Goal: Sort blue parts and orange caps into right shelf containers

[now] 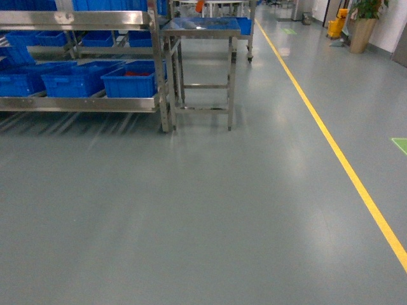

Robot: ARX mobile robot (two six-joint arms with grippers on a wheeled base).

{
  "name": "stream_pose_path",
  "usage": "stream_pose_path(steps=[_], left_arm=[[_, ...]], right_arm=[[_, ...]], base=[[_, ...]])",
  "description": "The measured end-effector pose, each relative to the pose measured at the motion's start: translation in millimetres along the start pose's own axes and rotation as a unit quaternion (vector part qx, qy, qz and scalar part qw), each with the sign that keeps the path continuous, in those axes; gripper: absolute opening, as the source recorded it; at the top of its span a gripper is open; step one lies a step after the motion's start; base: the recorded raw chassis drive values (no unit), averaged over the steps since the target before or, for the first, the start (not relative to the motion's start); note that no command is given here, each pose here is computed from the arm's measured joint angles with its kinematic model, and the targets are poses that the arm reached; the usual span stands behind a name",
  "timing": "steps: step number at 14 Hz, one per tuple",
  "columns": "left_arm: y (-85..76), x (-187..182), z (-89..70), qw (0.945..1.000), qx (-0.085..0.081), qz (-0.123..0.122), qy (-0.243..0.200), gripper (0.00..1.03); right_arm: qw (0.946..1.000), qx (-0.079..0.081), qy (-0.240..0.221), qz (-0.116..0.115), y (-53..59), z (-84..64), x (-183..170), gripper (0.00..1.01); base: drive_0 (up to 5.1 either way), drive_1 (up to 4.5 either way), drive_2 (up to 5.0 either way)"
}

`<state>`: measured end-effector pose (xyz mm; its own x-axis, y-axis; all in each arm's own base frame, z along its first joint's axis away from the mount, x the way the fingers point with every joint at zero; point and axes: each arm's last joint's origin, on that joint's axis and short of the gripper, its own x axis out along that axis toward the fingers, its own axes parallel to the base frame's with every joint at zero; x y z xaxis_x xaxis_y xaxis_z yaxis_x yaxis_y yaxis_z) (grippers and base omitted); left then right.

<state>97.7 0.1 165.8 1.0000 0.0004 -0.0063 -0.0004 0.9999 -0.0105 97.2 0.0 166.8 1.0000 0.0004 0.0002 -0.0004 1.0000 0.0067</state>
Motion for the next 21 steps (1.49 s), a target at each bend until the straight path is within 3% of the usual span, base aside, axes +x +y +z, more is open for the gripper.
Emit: stream_pose_path(steps=[21], left_arm=[[0.0,0.0,0.1,1.0000,0.000,0.000,-0.001,0.41]], right_arm=[[1.0000,0.000,-0.003,0.000,0.0,0.6,0.0,0.43]], base=[[0.0,4.24,-4.2]])
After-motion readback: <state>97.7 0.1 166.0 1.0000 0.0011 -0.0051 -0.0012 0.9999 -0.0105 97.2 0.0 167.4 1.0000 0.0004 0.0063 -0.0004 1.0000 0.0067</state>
